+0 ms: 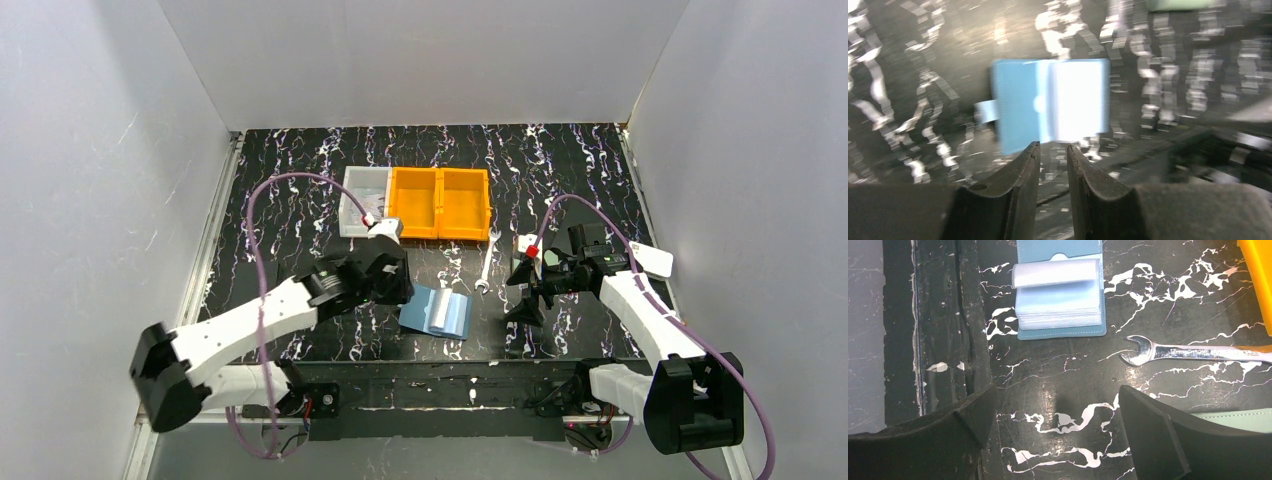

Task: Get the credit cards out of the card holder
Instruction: Open the card holder at the center of the board.

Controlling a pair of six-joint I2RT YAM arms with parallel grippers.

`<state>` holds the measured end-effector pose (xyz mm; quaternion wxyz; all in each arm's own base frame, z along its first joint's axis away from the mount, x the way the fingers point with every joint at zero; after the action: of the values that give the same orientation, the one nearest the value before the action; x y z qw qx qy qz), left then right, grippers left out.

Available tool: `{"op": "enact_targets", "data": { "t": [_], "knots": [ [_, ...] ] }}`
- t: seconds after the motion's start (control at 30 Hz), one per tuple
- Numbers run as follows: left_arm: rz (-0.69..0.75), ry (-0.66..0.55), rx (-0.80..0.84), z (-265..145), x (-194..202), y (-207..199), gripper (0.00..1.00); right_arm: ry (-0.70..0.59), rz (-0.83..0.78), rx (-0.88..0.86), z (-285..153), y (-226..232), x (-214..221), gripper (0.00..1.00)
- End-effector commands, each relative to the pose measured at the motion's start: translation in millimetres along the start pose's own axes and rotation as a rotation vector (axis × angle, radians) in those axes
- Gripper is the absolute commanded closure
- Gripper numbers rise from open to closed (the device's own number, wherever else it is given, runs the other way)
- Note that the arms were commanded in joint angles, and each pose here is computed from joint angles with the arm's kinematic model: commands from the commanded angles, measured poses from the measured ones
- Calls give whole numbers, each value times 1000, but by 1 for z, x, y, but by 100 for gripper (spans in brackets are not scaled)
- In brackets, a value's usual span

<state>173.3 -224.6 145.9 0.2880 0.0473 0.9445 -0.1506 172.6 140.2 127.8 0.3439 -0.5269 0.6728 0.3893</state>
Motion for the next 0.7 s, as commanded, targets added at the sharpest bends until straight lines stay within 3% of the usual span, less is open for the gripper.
{"op": "enact_targets", "data": {
  "t": [0.0,0.1,0.27,0.67],
  "knots": [
    [-17,-39,402,-35,-10,-56,74,-33,-33,-2,-4,-3,-16,0],
    [-19,43,514,-31,1,-83,75,-31,-31,-2,-4,-3,-15,0],
    [33,124,470,-3,19,-112,76,-28,-33,5,-5,-3,-15,0],
    [151,204,81,72,49,-88,76,-22,-36,13,-5,-5,-15,0]
  ]
}}
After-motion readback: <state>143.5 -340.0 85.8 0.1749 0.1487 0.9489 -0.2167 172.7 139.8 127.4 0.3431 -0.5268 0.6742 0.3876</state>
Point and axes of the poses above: each gripper's point midway between its finger pads, its own z axis out along the fingers, its own y axis along the line the jaws close on, x = y × z, the point moved 3 cm from there along -z, back along the fingers
